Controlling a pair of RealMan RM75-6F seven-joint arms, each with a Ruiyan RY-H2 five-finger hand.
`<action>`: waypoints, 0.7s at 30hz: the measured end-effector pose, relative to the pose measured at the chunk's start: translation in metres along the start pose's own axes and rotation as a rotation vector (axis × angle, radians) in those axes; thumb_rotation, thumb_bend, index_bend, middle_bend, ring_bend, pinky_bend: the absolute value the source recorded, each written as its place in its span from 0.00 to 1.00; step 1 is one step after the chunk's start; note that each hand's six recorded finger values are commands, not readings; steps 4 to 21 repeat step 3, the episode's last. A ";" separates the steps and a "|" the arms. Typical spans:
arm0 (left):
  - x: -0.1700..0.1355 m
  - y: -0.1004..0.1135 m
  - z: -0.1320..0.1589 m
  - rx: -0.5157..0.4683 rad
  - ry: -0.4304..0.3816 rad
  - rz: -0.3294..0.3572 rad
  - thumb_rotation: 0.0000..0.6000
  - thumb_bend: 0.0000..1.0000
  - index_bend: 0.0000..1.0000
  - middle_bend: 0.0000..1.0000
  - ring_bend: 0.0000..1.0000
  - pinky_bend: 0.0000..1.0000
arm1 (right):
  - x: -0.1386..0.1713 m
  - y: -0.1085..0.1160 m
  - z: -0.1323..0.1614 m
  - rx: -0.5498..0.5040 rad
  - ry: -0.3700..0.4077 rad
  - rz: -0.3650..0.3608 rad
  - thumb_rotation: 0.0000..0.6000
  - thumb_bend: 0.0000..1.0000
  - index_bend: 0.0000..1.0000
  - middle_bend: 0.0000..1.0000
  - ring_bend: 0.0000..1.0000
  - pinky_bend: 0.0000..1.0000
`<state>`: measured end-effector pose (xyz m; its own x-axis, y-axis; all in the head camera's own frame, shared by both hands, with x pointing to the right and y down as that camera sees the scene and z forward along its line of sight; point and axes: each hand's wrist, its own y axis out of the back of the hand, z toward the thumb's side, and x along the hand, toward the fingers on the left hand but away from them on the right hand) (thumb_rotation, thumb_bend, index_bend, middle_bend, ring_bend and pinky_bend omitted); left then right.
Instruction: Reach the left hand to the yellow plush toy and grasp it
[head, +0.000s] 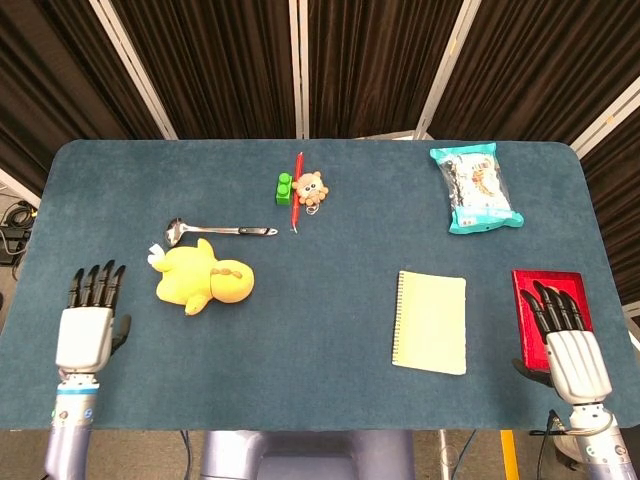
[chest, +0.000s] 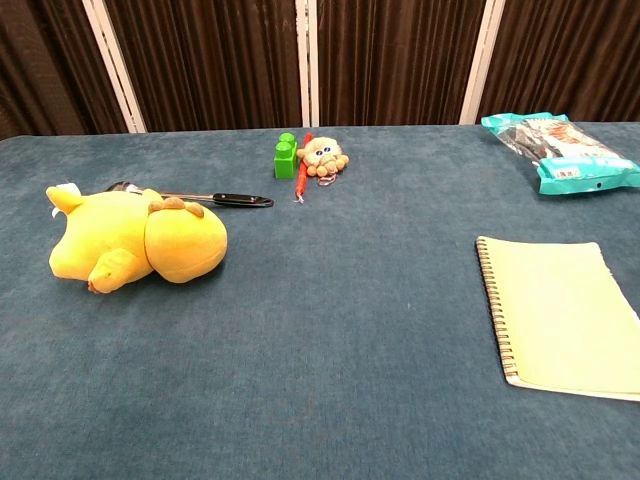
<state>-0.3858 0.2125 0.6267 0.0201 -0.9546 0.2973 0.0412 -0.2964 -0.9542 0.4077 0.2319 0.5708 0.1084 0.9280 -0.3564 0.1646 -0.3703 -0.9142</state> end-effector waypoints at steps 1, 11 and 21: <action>-0.003 0.002 -0.005 -0.003 0.009 0.003 1.00 0.33 0.00 0.00 0.00 0.00 | 0.000 0.000 0.000 -0.001 0.002 -0.002 1.00 0.07 0.00 0.00 0.00 0.00; -0.009 0.004 -0.013 -0.007 0.021 0.007 1.00 0.29 0.00 0.00 0.00 0.00 | 0.001 0.002 0.001 -0.004 0.005 -0.011 1.00 0.07 0.00 0.00 0.00 0.00; -0.009 0.004 -0.013 -0.007 0.021 0.007 1.00 0.29 0.00 0.00 0.00 0.00 | 0.001 0.002 0.001 -0.004 0.005 -0.011 1.00 0.07 0.00 0.00 0.00 0.00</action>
